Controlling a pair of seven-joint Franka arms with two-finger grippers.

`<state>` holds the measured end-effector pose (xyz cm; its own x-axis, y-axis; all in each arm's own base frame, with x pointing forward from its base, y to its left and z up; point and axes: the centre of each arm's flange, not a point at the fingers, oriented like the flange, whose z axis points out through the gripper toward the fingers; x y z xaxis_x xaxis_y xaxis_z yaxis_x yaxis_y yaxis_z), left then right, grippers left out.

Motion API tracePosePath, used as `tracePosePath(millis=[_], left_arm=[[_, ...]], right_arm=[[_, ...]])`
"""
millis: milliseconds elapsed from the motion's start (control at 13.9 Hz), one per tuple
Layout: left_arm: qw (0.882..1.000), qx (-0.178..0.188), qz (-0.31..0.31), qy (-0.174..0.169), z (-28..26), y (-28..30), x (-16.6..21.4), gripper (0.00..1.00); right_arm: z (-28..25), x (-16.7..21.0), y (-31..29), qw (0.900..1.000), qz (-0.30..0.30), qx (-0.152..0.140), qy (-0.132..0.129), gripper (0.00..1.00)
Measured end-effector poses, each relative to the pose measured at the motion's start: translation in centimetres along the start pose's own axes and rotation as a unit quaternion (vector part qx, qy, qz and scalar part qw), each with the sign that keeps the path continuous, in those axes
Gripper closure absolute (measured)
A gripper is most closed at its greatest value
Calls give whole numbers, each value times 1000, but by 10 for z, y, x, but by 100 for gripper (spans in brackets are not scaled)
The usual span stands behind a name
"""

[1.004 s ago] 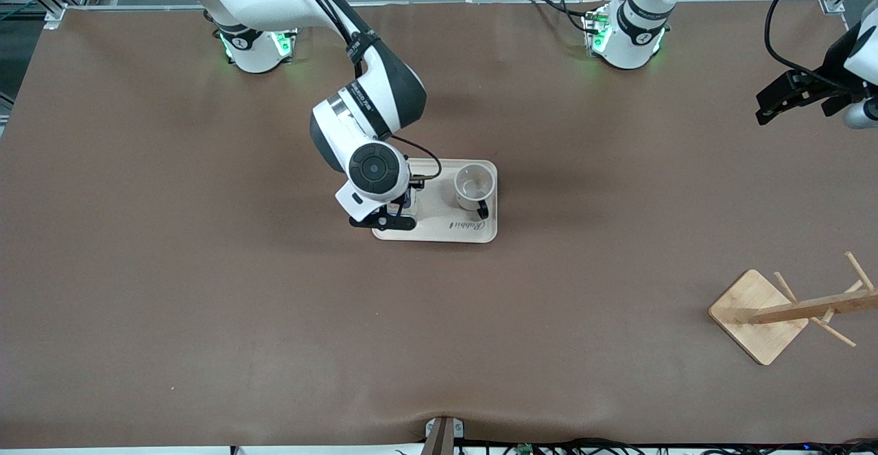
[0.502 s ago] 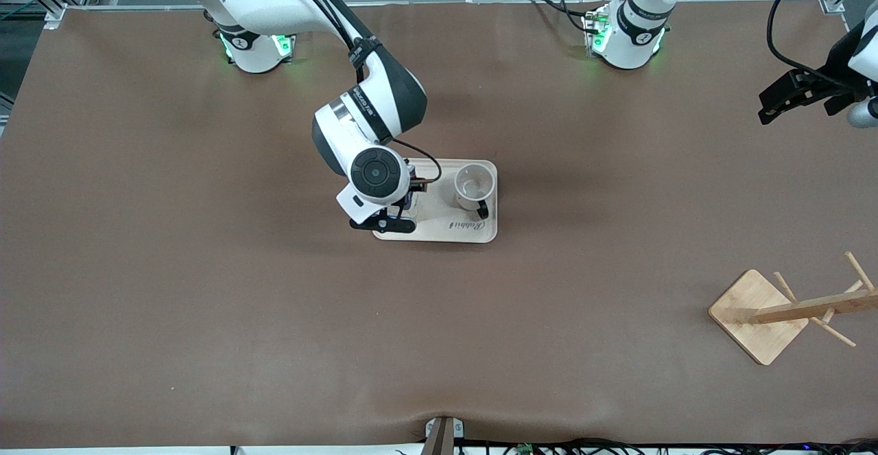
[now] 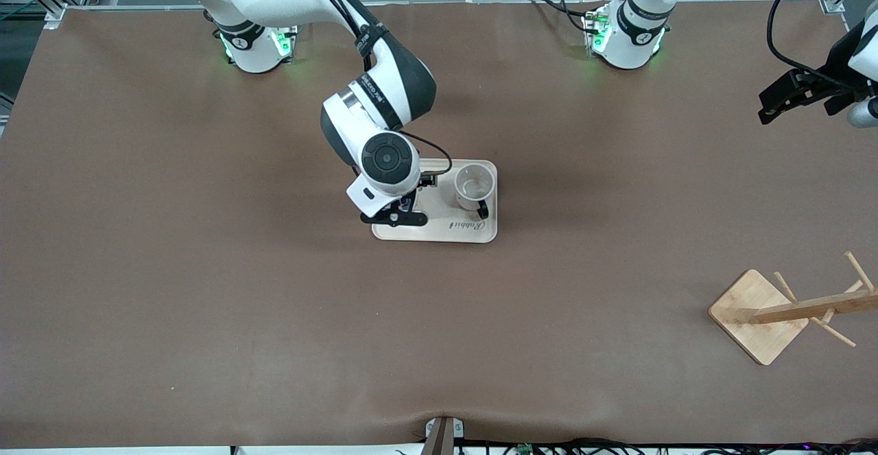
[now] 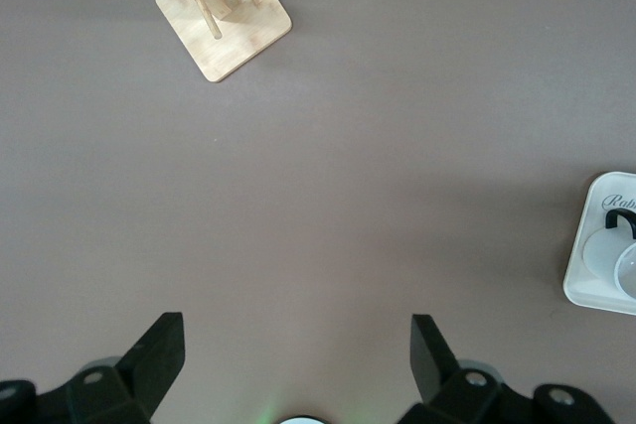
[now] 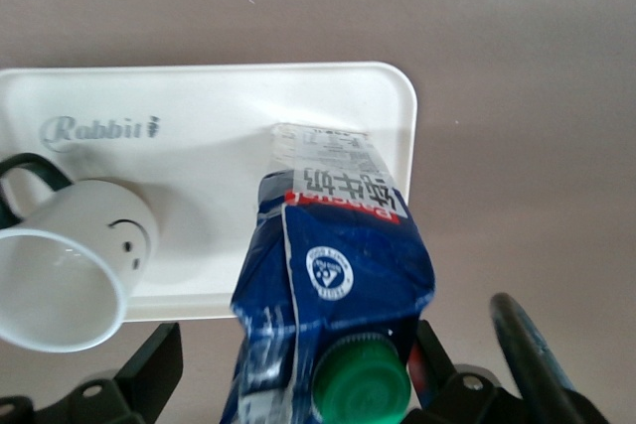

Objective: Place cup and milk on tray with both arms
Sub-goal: 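Lower the carton onto the tray beside the mug with the right gripper, then open the right gripper and withdraw it from the carton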

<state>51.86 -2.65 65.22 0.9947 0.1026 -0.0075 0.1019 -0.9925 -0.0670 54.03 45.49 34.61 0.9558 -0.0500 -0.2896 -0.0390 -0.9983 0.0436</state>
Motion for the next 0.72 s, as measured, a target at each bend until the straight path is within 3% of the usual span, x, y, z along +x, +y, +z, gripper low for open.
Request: tracePosePath(millis=[430, 717], left_arm=[[1000, 1, 0, -6, 0, 0, -2, 0], [1000, 1, 1, -6, 0, 0, -2, 0]], right_arm=[[-50, -5, 7, 999, 0, 24, 31, 0], [-85, 0, 47, 999, 24, 19, 14, 0]])
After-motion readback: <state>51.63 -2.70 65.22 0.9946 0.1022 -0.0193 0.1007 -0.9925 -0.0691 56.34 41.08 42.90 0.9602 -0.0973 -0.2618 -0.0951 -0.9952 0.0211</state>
